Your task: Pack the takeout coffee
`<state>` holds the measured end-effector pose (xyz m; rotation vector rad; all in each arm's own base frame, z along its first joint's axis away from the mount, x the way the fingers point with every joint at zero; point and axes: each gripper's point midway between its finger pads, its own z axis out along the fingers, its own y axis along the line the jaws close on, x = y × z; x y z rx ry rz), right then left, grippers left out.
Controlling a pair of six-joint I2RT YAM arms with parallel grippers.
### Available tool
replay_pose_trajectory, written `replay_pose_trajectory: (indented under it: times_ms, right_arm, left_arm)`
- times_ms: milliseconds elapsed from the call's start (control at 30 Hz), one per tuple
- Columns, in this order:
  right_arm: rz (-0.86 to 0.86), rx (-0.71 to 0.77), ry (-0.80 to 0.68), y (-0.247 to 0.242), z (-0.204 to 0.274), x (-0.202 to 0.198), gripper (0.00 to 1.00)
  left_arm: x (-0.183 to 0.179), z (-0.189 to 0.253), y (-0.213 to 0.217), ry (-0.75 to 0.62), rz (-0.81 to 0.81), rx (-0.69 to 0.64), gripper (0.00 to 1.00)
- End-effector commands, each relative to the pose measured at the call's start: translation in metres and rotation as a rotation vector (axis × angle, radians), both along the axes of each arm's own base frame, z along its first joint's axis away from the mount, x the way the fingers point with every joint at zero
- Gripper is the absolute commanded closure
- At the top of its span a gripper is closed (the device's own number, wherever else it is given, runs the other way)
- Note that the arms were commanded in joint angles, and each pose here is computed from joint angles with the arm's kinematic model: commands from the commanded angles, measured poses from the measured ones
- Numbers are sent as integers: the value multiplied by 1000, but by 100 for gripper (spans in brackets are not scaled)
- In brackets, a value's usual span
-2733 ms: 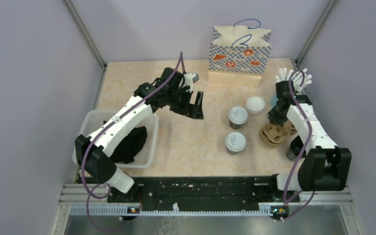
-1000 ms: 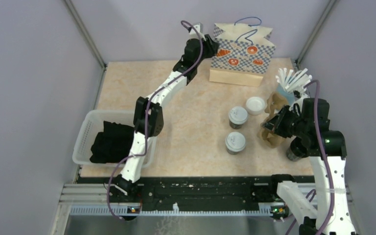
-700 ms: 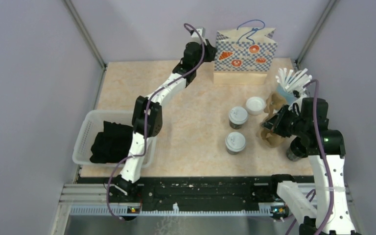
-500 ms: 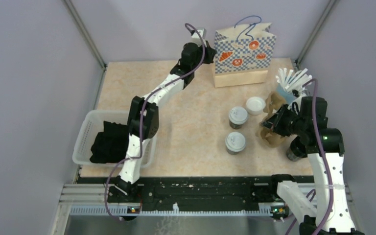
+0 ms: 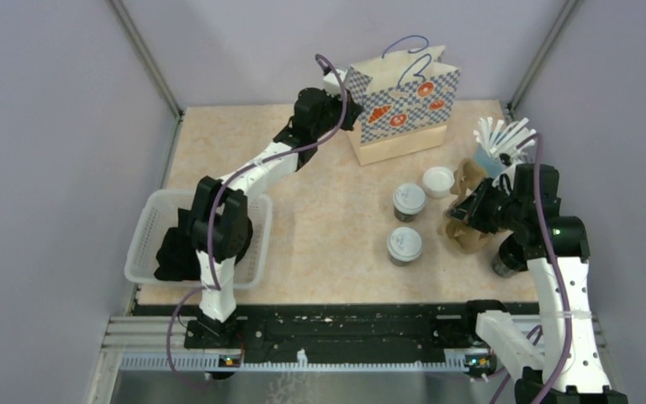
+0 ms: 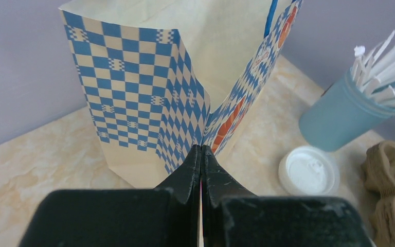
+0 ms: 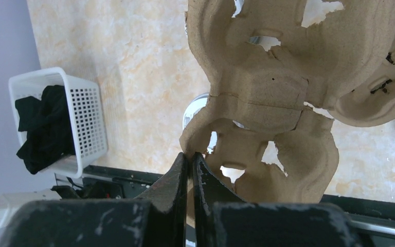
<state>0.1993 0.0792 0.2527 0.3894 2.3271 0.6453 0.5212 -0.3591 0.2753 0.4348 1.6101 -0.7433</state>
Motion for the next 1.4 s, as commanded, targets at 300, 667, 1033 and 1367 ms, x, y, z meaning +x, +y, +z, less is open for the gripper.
replay_pose_trajectory:
  times_ms: [300,667,1033,1367]
  right_arm:
    - [77,25,-47,10,16,6,100]
    - [188,75,-147,27,42,30,100]
    - [219,119,-369,38,110,85,100]
    - [434,112,-898,74,209,103,100]
  left_arm:
    - [-136,41,90,-31,69,67,100]
    - [-283,-1,140,274,68,48,98]
    - [-319,25,162,756,292,-144,3]
    - [-273,-4,147,916,497,47,8]
